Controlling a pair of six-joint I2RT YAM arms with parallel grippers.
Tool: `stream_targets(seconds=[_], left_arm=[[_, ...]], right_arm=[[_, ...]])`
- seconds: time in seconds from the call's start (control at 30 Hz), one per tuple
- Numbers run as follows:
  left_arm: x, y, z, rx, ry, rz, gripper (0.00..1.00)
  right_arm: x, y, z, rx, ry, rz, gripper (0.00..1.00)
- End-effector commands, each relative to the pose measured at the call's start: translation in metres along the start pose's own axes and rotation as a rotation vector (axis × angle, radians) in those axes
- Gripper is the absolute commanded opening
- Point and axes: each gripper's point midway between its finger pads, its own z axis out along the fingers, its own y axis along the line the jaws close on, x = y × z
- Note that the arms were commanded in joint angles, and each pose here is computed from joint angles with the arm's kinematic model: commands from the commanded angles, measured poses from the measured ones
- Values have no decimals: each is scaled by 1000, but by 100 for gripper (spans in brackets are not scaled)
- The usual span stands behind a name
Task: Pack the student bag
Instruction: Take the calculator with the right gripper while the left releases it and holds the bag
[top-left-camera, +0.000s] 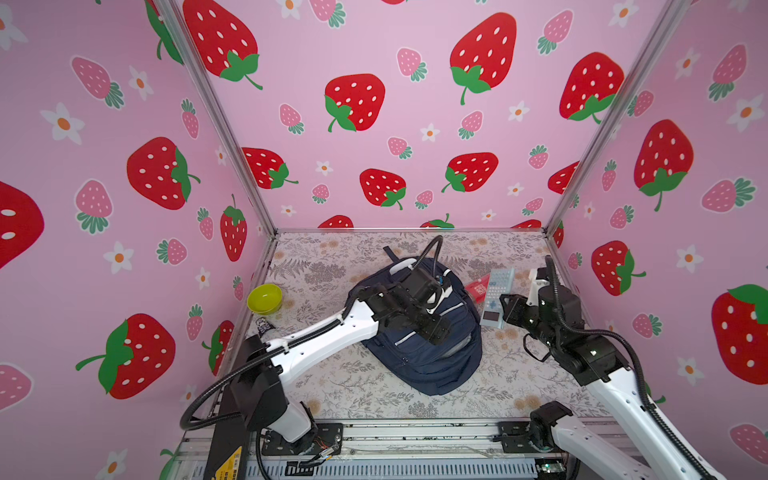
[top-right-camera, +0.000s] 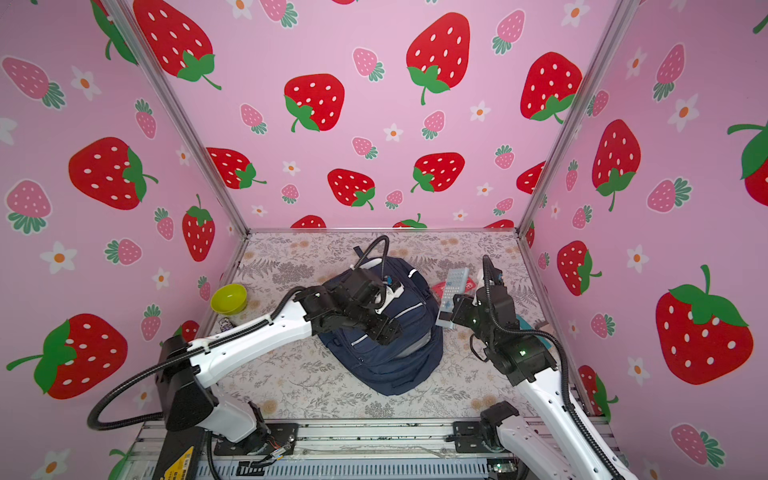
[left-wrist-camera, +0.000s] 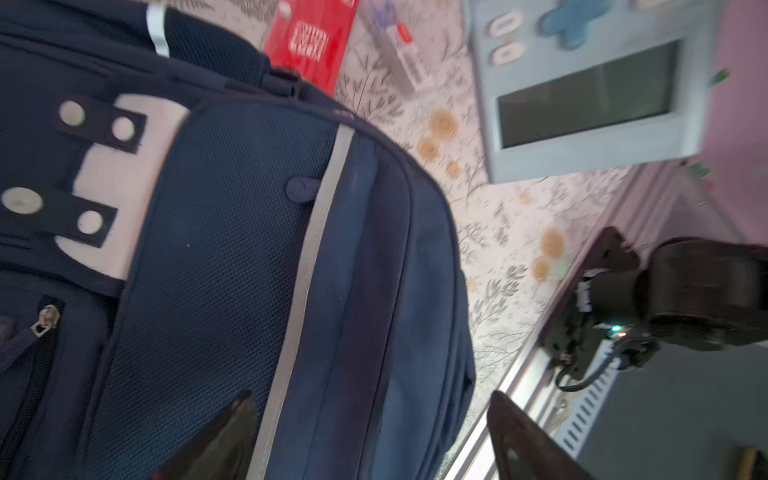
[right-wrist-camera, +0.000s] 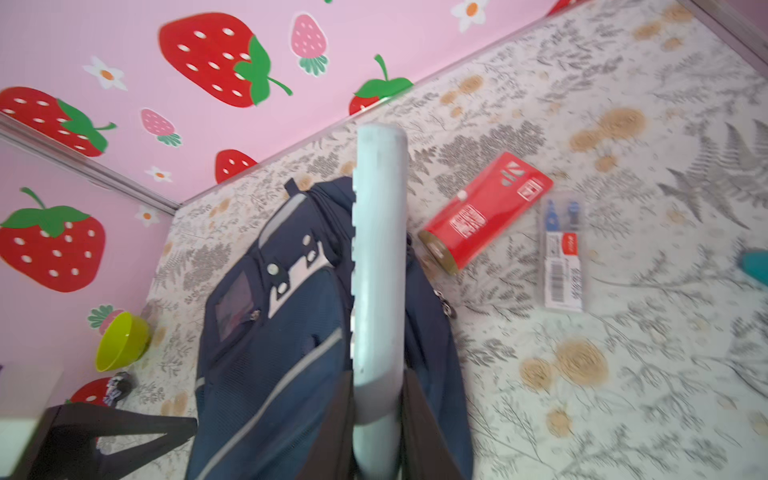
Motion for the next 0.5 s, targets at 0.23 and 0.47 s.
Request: stream_targets(seconds=[0.23, 0.47], left_arm=[[-9, 13, 19, -127, 72, 64, 29], [-45, 0, -26, -55, -142, 60, 0]], right_arm=[[79, -14, -2, -103, 204, 156, 2], [84, 31, 13, -362, 232, 229, 1]])
